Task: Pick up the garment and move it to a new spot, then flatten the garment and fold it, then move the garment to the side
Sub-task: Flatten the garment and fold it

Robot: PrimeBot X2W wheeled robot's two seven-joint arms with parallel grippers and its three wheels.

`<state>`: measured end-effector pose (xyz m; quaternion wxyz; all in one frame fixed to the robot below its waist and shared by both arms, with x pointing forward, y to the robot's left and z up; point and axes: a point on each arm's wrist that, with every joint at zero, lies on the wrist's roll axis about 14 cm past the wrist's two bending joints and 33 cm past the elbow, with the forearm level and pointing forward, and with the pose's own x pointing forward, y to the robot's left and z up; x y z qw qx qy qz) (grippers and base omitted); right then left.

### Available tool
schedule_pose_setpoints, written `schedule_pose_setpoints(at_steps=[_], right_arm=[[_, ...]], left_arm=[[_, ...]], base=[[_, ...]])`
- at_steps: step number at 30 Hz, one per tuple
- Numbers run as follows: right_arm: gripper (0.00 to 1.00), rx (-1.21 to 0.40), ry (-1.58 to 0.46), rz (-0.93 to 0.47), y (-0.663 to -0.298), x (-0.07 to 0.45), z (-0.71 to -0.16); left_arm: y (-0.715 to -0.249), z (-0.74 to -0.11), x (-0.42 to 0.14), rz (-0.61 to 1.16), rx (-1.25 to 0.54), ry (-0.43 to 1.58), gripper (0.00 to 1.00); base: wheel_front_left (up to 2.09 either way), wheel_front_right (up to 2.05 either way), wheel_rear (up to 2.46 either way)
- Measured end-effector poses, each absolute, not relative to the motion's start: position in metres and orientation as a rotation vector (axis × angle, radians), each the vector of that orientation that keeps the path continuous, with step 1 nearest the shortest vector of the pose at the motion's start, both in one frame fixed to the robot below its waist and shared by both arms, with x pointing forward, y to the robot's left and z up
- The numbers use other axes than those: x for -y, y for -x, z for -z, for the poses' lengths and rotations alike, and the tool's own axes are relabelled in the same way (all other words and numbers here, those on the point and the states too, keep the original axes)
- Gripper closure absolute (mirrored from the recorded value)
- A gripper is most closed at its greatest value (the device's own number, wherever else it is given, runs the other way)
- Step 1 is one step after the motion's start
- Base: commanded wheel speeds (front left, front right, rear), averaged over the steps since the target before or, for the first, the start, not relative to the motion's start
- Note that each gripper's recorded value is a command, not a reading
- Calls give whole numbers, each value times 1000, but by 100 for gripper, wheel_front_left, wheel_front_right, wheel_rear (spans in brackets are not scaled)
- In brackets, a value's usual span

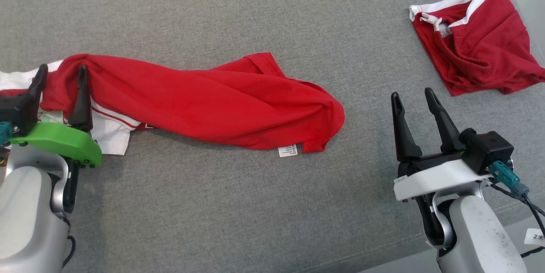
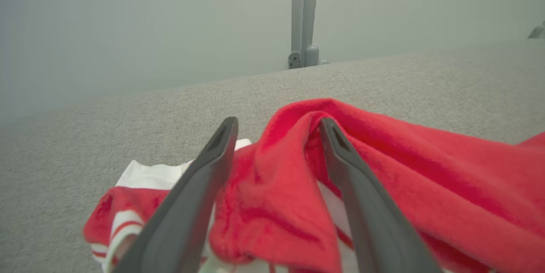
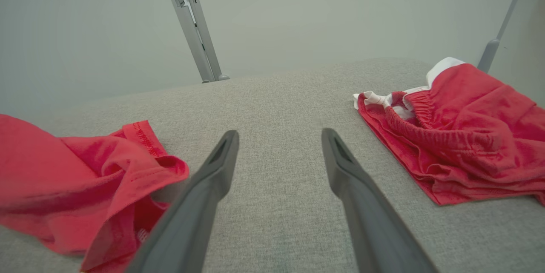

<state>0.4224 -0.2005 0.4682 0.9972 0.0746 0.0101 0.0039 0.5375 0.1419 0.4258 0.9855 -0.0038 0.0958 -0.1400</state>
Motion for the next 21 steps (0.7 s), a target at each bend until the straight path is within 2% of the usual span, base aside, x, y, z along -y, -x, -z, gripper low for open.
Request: schedule_pose_setpoints(at_steps=[9, 21], right_arm=[[0, 31, -127, -28, -426, 195, -483], [0, 56, -98, -86, -416, 180, -497]], left_arm=[[-528, -454, -150, 153, -56, 166, 0], [-467, -521, -166, 79, 147, 159, 0]], base=[[0, 0, 0], [0, 0, 0]])
